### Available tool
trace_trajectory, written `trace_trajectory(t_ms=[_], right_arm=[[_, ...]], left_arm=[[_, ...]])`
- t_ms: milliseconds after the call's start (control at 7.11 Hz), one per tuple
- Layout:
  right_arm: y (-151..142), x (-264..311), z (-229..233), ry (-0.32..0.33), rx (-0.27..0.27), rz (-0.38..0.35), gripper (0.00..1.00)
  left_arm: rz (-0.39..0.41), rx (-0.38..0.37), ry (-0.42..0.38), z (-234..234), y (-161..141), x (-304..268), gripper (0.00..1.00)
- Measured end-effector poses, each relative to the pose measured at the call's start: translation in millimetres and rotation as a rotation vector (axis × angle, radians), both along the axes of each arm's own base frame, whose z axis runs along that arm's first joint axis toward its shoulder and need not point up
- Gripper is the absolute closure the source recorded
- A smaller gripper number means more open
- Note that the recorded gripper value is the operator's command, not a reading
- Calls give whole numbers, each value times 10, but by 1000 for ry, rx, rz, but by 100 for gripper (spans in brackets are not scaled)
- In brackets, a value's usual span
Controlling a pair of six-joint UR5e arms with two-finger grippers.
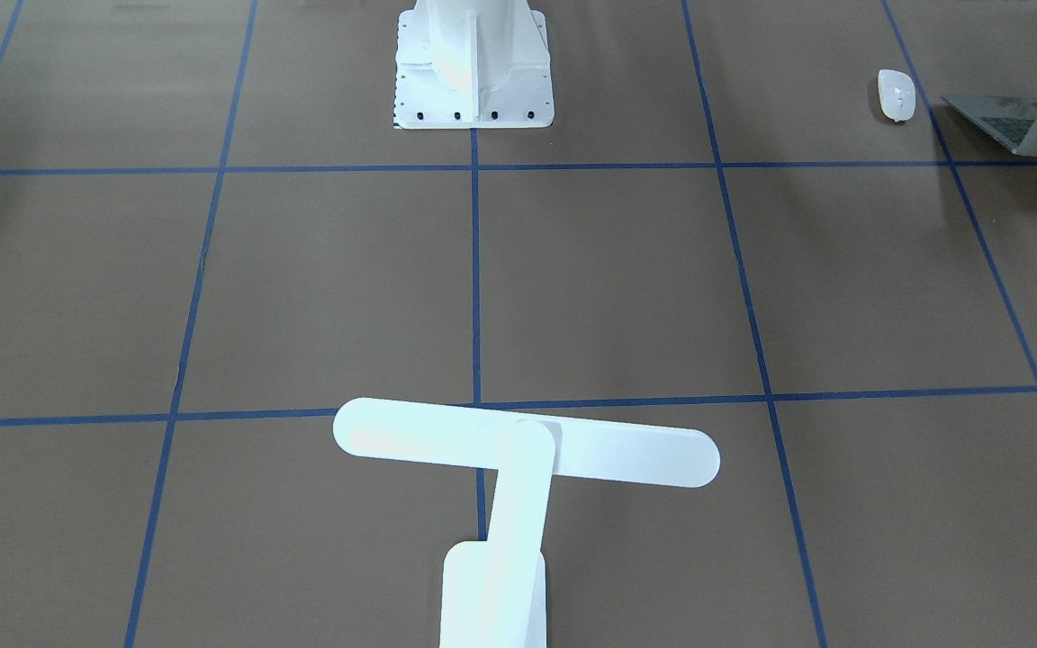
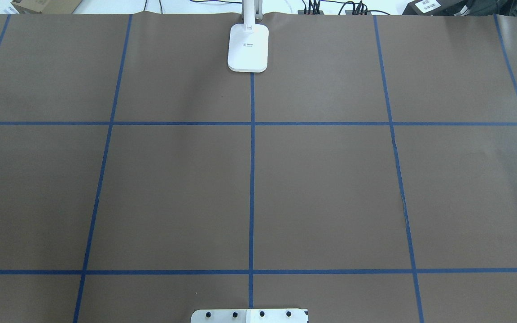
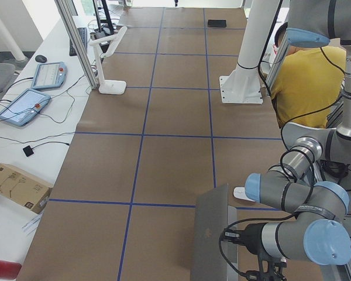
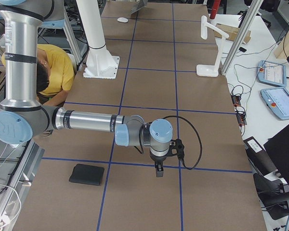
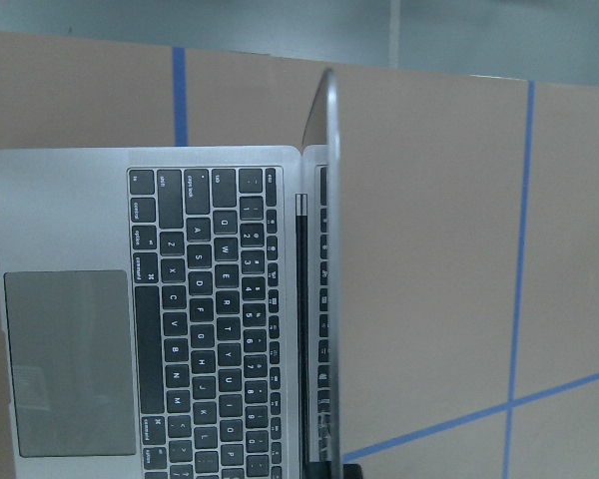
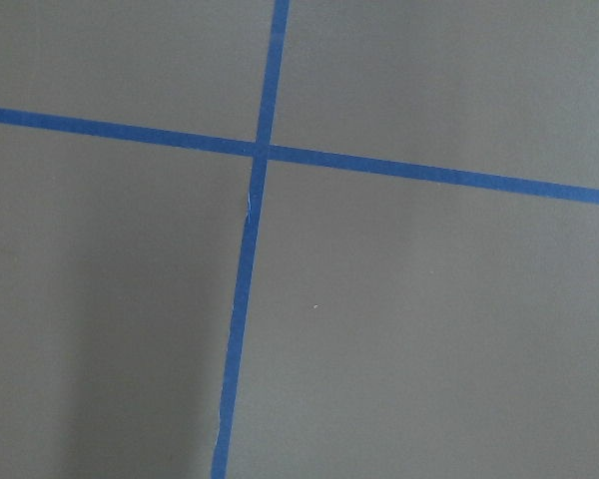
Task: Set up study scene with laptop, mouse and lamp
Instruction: 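Grasp the open silver laptop by its screen edge with the left gripper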
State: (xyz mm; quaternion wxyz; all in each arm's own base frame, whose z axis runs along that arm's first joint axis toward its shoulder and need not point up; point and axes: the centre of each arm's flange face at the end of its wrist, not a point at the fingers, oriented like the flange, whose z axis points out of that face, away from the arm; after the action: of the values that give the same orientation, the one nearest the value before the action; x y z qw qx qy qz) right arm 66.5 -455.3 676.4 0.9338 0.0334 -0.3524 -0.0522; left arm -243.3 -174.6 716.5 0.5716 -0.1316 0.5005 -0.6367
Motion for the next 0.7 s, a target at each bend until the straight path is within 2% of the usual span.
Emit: trace_trajectory(t_ms=[281,704], right_arm=[[0,-2,-1,-2,-1,1,0],[-6,-3,-8,-4,1,0,0]], left_arm=[[24,15,-4,-503,-608,-134,100],[111,48,-41,-1445,-1730,-52,100]])
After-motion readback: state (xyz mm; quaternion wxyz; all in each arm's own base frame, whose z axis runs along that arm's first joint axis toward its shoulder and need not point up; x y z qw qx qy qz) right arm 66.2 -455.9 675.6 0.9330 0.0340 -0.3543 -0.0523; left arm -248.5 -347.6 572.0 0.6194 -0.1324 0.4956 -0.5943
